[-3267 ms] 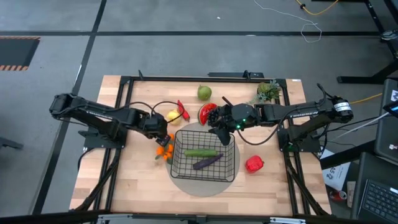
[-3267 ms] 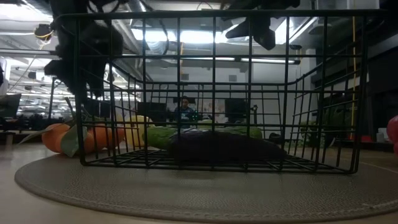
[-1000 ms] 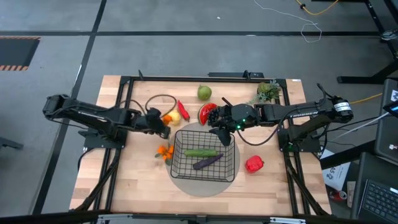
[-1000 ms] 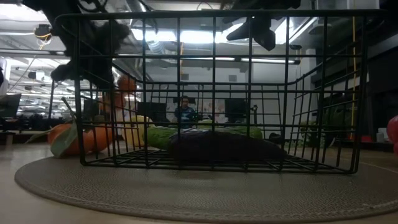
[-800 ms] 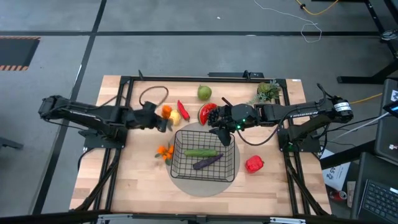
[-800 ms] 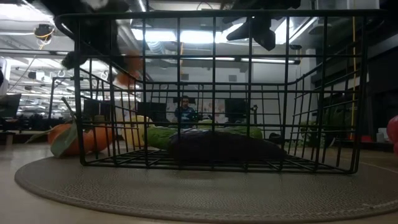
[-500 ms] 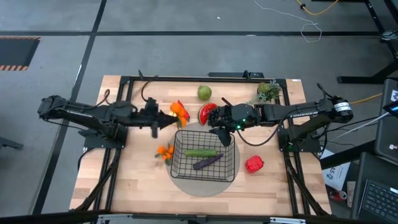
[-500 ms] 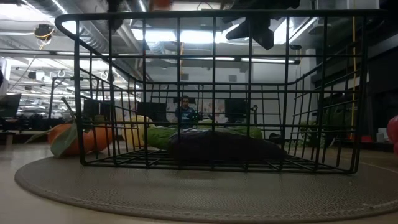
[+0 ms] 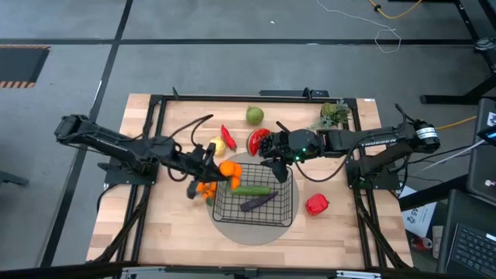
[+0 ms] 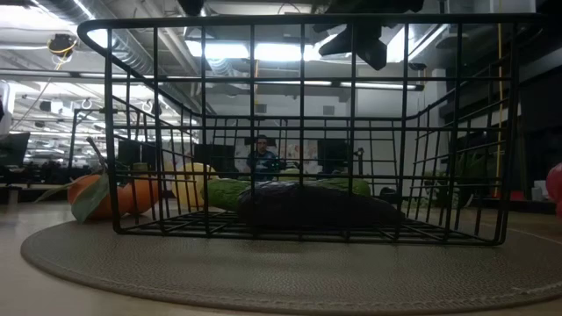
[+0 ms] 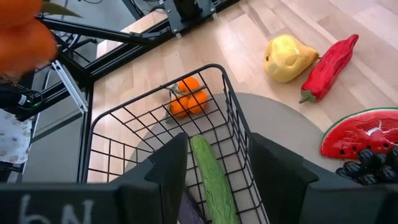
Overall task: Build produce basket
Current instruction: Put the top oranges tangerines into the black wire basket, then put the oranges tangerines into the black wire basket
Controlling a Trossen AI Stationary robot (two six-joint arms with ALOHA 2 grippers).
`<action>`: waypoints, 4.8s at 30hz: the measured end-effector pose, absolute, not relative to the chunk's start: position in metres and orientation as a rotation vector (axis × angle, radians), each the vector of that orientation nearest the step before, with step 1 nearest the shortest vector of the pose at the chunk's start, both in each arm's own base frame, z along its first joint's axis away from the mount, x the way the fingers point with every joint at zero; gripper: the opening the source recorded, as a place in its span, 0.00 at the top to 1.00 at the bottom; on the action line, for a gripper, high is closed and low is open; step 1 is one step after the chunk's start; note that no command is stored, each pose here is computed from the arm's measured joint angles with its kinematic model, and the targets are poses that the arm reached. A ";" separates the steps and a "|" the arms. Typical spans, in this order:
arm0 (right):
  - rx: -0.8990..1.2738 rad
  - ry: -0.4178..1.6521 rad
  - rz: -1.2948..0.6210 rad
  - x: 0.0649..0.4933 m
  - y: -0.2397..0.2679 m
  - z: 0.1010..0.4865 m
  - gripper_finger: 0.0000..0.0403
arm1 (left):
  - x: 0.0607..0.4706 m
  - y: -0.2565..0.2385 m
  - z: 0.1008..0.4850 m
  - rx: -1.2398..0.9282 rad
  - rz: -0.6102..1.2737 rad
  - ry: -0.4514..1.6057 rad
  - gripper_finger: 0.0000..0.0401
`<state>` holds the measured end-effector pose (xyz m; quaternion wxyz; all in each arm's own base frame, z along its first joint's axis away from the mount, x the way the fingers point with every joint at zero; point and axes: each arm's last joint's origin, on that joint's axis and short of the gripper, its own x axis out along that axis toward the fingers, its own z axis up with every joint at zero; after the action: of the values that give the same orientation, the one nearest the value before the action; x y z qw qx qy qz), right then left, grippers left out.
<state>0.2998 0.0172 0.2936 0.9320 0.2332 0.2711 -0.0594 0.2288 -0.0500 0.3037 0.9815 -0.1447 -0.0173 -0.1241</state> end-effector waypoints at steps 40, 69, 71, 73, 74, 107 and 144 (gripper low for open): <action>0.511 0.515 -0.186 0.301 0.016 0.295 0.57 | 0.256 -0.062 0.275 -0.390 -0.129 0.032 0.69; 0.512 0.520 -0.187 0.301 0.016 0.295 0.57 | 0.213 -0.035 0.279 -0.723 -0.058 0.326 0.62; 0.511 0.520 -0.186 0.301 0.016 0.295 0.57 | 0.205 -0.034 0.277 -0.721 -0.041 0.378 0.62; 0.508 0.520 -0.186 0.301 0.016 0.295 0.57 | 0.199 -0.033 0.277 -0.718 -0.030 0.406 0.62; 0.508 0.520 -0.186 0.301 0.016 0.295 0.57 | 0.197 -0.032 0.276 -0.715 -0.021 0.426 0.62; 0.508 0.516 -0.186 0.301 0.016 0.295 0.57 | 0.207 -0.059 0.215 -0.646 0.124 0.887 0.62; 0.507 0.517 -0.186 0.301 0.016 0.295 0.57 | 0.226 -0.068 0.169 -0.568 0.271 1.047 0.78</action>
<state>0.3006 0.0156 0.2952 0.9310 0.2475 0.2524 -0.0909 0.2263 -0.0680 0.1688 0.8191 -0.2668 0.4917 0.1272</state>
